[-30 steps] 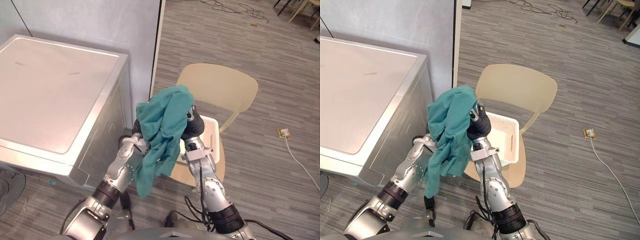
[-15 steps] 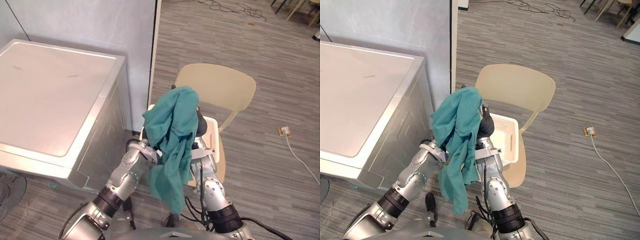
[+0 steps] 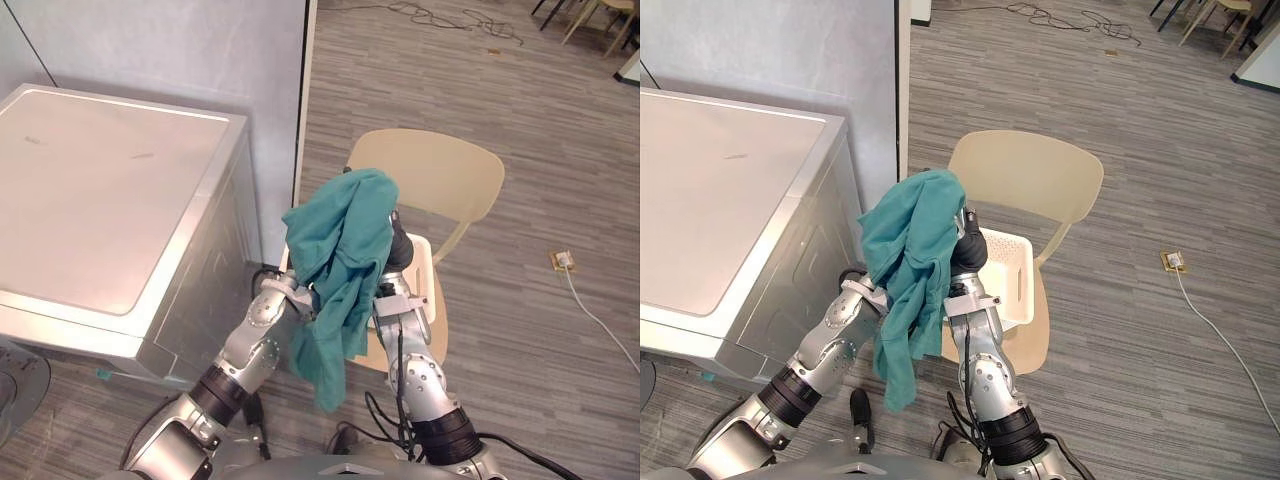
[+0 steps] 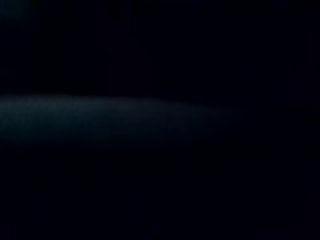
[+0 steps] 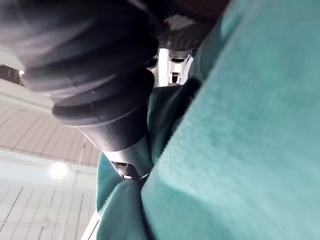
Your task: Pick up the laundry basket with both hands and put the clothes into the washing machine.
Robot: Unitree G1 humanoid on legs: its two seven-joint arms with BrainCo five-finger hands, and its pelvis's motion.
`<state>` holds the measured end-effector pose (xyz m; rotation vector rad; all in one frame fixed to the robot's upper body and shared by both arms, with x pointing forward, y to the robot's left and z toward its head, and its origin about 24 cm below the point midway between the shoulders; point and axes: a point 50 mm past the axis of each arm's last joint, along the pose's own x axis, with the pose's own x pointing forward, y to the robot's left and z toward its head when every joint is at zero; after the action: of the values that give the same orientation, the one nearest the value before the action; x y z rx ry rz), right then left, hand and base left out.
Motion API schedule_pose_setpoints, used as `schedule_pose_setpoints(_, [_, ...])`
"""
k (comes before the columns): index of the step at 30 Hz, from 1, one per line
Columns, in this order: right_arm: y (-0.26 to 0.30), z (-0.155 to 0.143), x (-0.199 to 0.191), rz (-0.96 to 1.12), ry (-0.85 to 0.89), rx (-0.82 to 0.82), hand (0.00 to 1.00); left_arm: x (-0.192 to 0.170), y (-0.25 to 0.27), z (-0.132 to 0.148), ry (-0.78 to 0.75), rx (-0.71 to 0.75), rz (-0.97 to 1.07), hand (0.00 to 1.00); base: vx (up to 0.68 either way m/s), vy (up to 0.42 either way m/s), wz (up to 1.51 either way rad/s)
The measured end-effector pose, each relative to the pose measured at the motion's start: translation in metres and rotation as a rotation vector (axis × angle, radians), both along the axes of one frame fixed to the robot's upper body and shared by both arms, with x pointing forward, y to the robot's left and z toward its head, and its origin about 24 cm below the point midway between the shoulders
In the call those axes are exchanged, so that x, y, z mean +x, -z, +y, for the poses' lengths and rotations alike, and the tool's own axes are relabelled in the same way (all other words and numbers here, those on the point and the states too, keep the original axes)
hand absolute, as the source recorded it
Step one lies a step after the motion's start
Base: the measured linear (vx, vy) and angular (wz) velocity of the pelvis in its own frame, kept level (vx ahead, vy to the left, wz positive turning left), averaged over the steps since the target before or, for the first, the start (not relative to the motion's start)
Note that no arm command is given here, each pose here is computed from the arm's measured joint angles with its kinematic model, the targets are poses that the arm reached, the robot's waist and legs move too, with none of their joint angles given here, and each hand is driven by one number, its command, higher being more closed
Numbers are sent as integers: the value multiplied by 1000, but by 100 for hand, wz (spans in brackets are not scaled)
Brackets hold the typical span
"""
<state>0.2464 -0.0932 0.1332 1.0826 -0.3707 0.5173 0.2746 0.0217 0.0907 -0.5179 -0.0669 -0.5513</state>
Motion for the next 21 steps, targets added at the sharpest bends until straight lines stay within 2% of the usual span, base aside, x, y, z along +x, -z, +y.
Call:
schedule_pose_setpoints(11, [2, 3, 0, -2, 29, -120, 0, 5, 0, 10, -71, 14, 5, 100, 28, -28, 0])
schedule_pose_setpoints(17, [17, 6, 2, 54, 31, -196, 0, 18, -4, 39, -222, -18, 23, 100, 29, -28, 1])
schedule_pose_setpoints(21, [42, -22, 6, 173, 134, -238, 0, 22, -31, 77, -374, -123, -67, 100, 28, -33, 7])
